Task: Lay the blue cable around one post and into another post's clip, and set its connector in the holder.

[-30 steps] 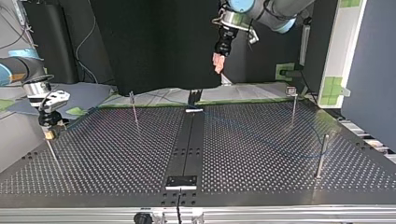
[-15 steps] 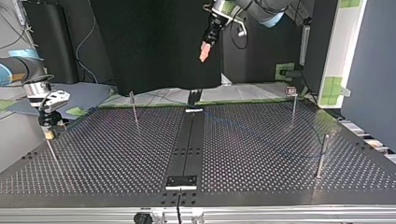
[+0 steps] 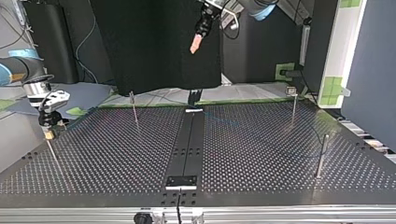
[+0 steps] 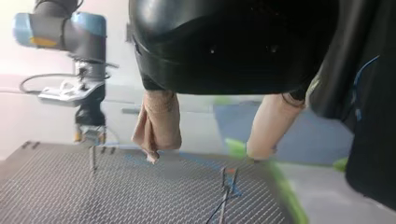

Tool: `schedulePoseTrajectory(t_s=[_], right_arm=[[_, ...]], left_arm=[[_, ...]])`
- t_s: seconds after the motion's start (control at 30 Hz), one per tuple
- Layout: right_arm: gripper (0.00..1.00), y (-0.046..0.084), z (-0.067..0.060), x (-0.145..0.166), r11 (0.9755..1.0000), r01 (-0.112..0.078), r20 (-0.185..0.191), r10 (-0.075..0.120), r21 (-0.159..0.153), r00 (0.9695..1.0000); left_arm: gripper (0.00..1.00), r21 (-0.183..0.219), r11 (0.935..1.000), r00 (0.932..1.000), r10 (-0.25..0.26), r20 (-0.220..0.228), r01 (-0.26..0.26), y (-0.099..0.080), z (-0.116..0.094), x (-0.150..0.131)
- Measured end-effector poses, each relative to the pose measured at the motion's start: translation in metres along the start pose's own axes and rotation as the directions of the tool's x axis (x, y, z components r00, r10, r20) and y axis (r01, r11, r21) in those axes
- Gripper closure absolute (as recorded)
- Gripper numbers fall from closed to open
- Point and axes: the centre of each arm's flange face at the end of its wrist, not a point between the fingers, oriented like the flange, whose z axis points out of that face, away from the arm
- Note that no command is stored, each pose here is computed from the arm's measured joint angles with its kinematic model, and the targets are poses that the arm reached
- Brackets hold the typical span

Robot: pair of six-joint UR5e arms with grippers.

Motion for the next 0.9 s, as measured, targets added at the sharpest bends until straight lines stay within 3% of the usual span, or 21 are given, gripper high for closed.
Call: schedulePoseTrajectory(t_s=[0.2,0.33,0.5,0.6,0.8,0.9], right_arm=[[0.0,0.0,0.0,0.0,1.0,0.0,0.0,0.0,0.0,1.0],[0.0,0.0,0.0,0.0,1.0,0.0,0.0,0.0,0.0,1.0],[0.0,0.0,0.0,0.0,1.0,0.0,0.0,0.0,0.0,1.0],[0.0,0.0,0.0,0.0,1.0,0.0,0.0,0.0,0.0,1.0],[0.0,0.0,0.0,0.0,1.0,0.0,0.0,0.0,0.0,1.0],[0.0,0.0,0.0,0.0,1.0,0.0,0.0,0.0,0.0,1.0]], left_arm=[[0.0,-0.093,0.993,0.9959,-0.068,0.059,0.073,0.02,0.015,-0.007],[0.0,-0.159,0.9815,0.9924,-0.095,0.079,0.106,0.037,0.022,-0.009],[0.0,-0.233,0.9679,0.9943,-0.08,0.069,0.094,0.058,0.027,-0.008],[0.0,-0.278,0.957,0.9958,-0.07,0.058,0.084,0.071,0.029,-0.007],[0.0,-0.367,0.9275,0.9975,-0.061,0.036,0.07,0.096,0.032,-0.004],[0.0,-0.382,0.9218,0.9977,-0.059,0.032,0.067,0.101,0.032,-0.004]])
